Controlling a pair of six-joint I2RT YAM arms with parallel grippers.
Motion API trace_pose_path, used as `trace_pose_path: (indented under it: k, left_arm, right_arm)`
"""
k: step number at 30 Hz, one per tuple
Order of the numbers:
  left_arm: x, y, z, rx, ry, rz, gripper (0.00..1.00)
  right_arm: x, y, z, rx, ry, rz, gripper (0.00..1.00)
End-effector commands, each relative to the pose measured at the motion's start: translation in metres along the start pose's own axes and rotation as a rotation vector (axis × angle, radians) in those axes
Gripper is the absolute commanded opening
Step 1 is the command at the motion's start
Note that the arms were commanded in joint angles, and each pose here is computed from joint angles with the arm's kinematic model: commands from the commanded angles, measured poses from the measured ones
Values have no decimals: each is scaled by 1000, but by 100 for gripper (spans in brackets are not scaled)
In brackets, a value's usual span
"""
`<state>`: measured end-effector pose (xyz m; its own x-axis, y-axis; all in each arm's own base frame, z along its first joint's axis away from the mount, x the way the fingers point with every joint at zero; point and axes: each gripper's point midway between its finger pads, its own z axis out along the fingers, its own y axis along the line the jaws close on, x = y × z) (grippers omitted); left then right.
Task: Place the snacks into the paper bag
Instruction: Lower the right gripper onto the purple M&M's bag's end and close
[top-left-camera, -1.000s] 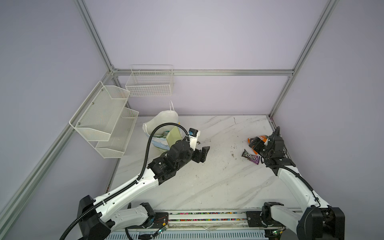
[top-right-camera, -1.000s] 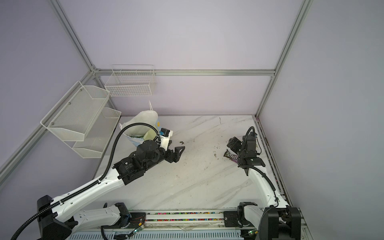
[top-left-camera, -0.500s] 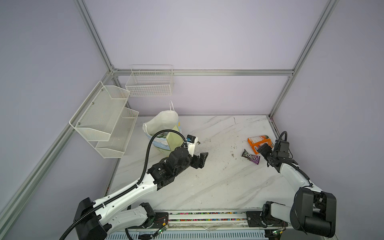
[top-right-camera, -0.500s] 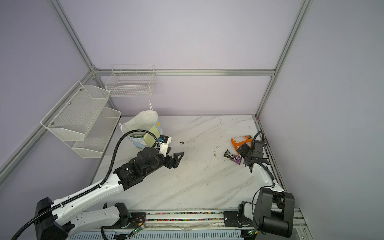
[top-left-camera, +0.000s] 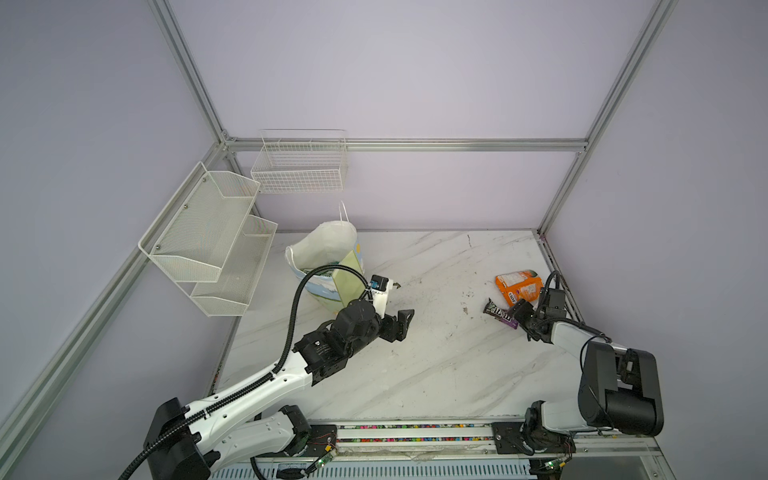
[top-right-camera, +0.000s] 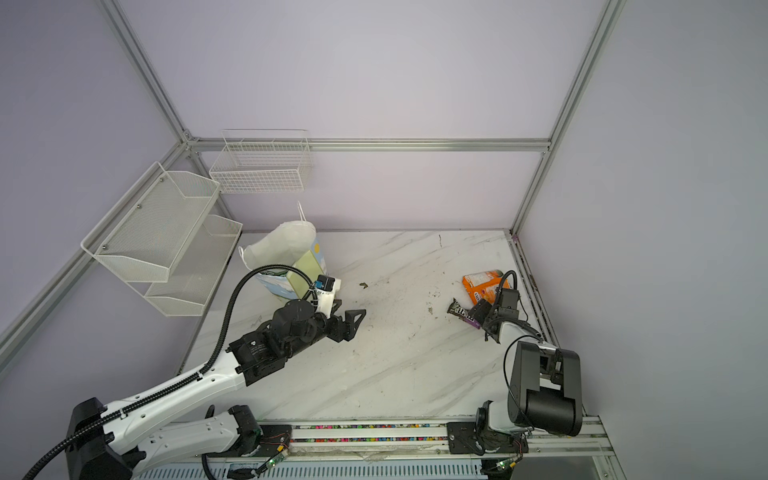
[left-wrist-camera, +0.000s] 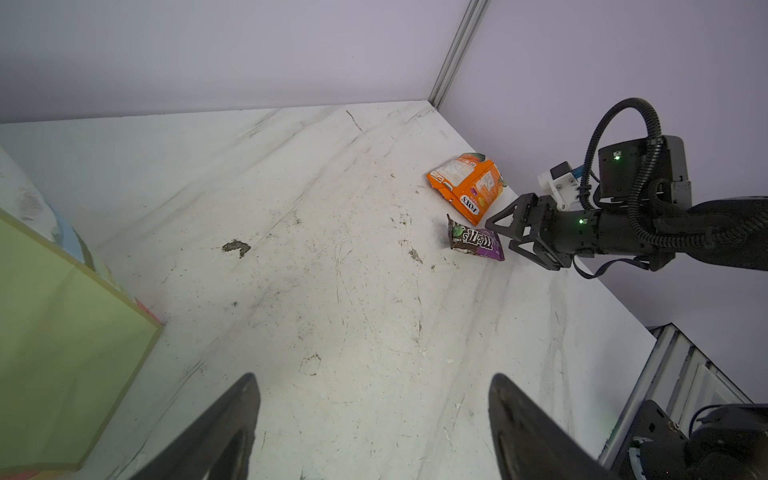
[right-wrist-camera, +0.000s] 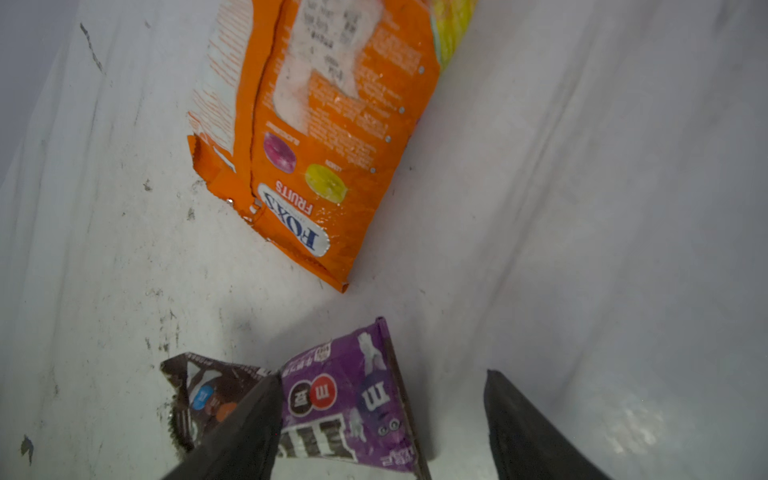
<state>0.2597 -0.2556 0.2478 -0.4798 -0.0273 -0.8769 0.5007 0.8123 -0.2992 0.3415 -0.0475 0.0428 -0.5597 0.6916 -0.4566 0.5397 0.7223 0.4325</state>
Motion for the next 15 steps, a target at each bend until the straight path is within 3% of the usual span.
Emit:
trace_pose_path:
  k: [1,15]
  left_arm:
    - [5,2,-3,7,-20,-19,85]
    - [10,5,-3,-5,-9,-21,84]
  right_arm:
    - [-4,2,4,-18,-15,-21,73]
    - [6,5,14,-50,25,-12,60]
